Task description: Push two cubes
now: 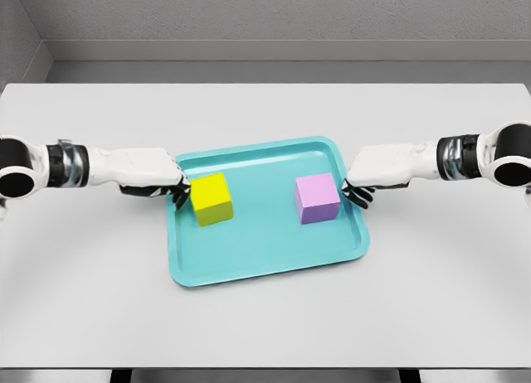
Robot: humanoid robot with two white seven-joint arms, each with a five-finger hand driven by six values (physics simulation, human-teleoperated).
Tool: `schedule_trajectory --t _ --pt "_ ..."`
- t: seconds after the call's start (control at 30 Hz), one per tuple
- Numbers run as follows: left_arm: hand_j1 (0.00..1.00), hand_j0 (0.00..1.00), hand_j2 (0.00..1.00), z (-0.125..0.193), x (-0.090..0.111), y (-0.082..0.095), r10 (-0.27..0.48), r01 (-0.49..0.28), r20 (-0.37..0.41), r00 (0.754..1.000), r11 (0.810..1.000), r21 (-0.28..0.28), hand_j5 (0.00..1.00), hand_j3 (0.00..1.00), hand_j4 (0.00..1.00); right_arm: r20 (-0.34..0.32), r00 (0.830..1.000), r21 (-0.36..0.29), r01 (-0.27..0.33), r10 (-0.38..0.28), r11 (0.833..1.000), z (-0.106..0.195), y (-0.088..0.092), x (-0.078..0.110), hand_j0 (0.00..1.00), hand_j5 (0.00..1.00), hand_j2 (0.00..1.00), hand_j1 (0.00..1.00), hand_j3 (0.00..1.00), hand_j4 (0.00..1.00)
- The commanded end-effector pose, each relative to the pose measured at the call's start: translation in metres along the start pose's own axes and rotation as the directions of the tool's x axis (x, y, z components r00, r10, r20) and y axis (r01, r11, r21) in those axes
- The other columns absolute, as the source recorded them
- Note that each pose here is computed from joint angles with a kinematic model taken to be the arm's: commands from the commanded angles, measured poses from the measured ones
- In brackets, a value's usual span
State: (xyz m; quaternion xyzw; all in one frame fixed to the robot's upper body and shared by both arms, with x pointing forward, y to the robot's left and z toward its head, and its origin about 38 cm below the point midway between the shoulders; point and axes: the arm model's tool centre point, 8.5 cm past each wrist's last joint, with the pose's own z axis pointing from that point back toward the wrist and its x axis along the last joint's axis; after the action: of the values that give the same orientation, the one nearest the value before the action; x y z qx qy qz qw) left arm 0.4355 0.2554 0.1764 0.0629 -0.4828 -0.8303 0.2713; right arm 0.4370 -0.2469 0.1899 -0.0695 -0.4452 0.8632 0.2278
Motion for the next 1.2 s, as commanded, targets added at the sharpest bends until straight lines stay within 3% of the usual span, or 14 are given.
schedule_trajectory --t 0.0,0.13,0.4,0.7,1.17 --pt "0.35 0.35 0.35 -0.005 0.002 0.001 -0.003 0.003 0.008 1.000 1.000 0.002 0.35 0.35 0.35 -0.006 1.000 0.001 0.011 -0.011 1.000 0.000 0.002 -0.002 0.15 0.15 0.15 0.15 0.15 0.15" --pt "0.35 0.35 0.35 -0.017 0.004 0.001 -0.010 0.010 0.014 1.000 1.000 -0.001 0.35 0.35 0.35 -0.013 1.000 -0.012 -0.005 0.005 1.000 0.005 -0.007 -0.004 0.16 0.16 0.16 0.16 0.16 0.16" --pt "0.35 0.35 0.35 -0.020 -0.003 0.006 0.003 -0.003 -0.001 1.000 1.000 0.012 0.35 0.35 0.35 -0.025 1.000 -0.003 -0.004 0.003 1.000 0.009 -0.005 -0.007 0.16 0.16 0.16 0.16 0.16 0.16" --pt "0.35 0.35 0.35 -0.030 0.003 0.006 0.003 -0.003 0.022 1.000 1.000 0.014 0.35 0.35 0.35 0.020 1.000 0.017 -0.013 0.012 1.000 -0.006 -0.002 0.005 0.17 0.17 0.17 0.17 0.17 0.17" --pt "0.37 0.37 0.37 -0.036 0.021 0.005 -0.025 0.024 0.071 0.997 1.000 0.007 0.37 0.37 0.37 0.069 0.996 -0.020 -0.058 0.059 0.998 -0.020 -0.024 0.019 0.18 0.18 0.18 0.18 0.18 0.18"
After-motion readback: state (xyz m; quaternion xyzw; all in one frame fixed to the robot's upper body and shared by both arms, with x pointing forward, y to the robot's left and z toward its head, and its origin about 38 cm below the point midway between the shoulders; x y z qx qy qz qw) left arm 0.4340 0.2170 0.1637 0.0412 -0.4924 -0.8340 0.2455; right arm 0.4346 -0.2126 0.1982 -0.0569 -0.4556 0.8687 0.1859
